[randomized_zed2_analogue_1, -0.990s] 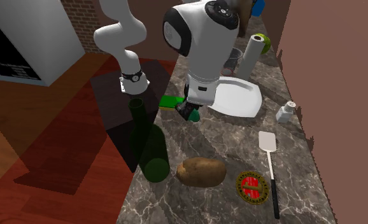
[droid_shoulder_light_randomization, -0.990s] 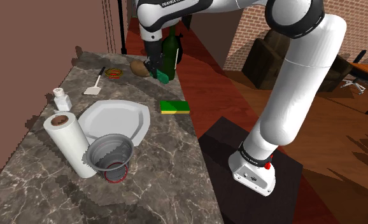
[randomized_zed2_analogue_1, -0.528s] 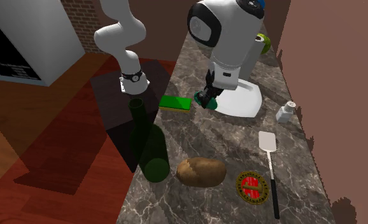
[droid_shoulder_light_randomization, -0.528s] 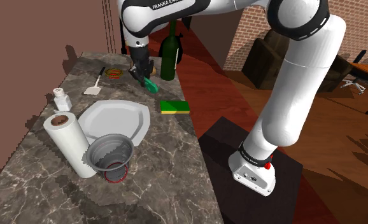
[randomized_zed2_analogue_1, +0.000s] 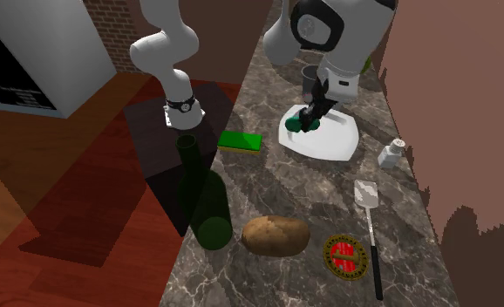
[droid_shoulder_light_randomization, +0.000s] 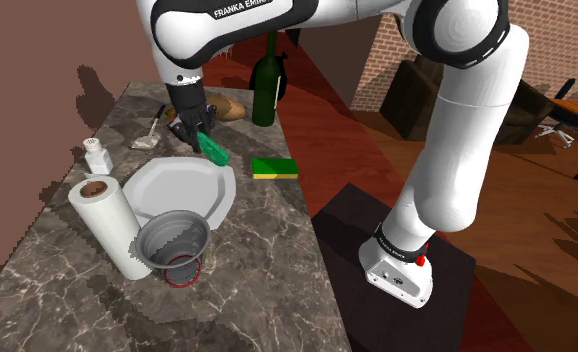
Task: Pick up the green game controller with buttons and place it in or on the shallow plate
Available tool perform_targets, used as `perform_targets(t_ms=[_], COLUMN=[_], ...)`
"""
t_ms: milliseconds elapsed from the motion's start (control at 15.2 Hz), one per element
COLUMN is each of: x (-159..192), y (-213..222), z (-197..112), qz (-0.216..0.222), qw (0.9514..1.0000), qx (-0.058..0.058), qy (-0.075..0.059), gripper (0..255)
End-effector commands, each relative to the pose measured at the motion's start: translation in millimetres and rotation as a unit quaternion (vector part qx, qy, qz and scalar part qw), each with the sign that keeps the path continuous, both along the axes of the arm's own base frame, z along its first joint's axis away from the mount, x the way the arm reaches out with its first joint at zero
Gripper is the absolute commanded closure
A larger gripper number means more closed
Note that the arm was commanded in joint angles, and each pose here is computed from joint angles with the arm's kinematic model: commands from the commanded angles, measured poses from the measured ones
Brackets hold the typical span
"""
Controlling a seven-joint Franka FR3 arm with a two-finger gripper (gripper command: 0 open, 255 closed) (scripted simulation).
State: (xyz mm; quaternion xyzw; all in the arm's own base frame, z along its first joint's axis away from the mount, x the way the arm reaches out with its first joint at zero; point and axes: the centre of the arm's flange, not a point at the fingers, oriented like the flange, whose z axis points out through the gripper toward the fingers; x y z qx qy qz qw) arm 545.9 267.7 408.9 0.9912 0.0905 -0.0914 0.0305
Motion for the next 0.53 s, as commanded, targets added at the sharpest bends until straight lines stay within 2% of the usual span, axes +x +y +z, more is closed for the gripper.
perform_targets(t_ms=[0, 330, 462], x=[-8, -21, -22], y=[26, 91, 93], z=[1, 0, -5], qz=[-0.001, -0.001, -0.001], qw=[1.0000, 1.0000, 1.0000], qx=[0.000, 0.000, 0.000], qy=[0.000, 0.000, 0.000], gripper=[255, 255, 255])
